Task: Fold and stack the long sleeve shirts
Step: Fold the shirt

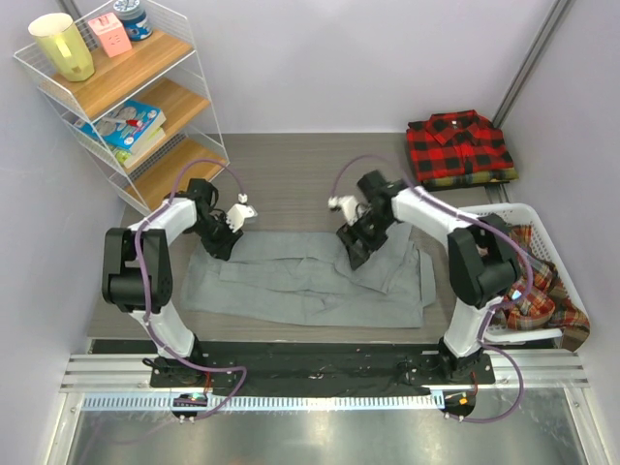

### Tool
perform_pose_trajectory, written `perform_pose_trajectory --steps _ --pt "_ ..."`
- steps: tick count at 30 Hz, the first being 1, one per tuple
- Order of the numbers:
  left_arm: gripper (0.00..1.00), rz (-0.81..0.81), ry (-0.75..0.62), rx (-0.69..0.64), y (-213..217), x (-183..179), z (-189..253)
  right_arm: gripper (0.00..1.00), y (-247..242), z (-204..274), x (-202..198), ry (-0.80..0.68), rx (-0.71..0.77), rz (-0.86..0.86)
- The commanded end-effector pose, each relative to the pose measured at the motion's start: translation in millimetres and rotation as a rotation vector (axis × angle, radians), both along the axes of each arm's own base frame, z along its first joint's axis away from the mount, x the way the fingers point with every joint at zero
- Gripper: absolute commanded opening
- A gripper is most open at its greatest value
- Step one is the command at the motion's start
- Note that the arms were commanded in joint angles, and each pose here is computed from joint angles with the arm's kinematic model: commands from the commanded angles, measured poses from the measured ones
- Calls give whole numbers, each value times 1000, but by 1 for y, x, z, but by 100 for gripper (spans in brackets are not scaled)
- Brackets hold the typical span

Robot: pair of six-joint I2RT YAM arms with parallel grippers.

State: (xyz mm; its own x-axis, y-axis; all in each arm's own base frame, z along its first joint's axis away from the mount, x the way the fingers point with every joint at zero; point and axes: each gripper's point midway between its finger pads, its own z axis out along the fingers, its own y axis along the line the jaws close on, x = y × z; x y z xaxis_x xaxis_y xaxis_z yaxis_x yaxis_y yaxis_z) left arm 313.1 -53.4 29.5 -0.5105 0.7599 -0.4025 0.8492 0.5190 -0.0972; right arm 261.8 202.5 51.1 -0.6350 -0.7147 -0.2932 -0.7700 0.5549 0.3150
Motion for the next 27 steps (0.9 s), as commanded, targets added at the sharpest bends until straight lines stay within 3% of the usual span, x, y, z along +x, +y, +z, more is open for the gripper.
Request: perform_pose_trajectory --steps 1,7,10,20,25,26,27 --pt "31 4 -10 -35 -7 -2 6 70 -52 82 72 -181 122 -291" --pt "38 34 -67 -135 -24 7 36 85 -125 95 134 -327 85 -629" --pt "41 49 -92 -175 -30 10 49 87 -148 85 157 -358 28 -738" --pt "51 78 -190 -265 -42 12 94 91 -164 45 212 -351 -13 -871" --pt "53 87 -232 -284 -45 11 111 89 -158 30 219 -311 6 -874" --pt "53 90 -246 -287 -45 11 116 86 -152 26 218 -291 28 -859" --pt "53 94 -252 -292 -45 12 119 72 -147 27 216 -276 52 -848"
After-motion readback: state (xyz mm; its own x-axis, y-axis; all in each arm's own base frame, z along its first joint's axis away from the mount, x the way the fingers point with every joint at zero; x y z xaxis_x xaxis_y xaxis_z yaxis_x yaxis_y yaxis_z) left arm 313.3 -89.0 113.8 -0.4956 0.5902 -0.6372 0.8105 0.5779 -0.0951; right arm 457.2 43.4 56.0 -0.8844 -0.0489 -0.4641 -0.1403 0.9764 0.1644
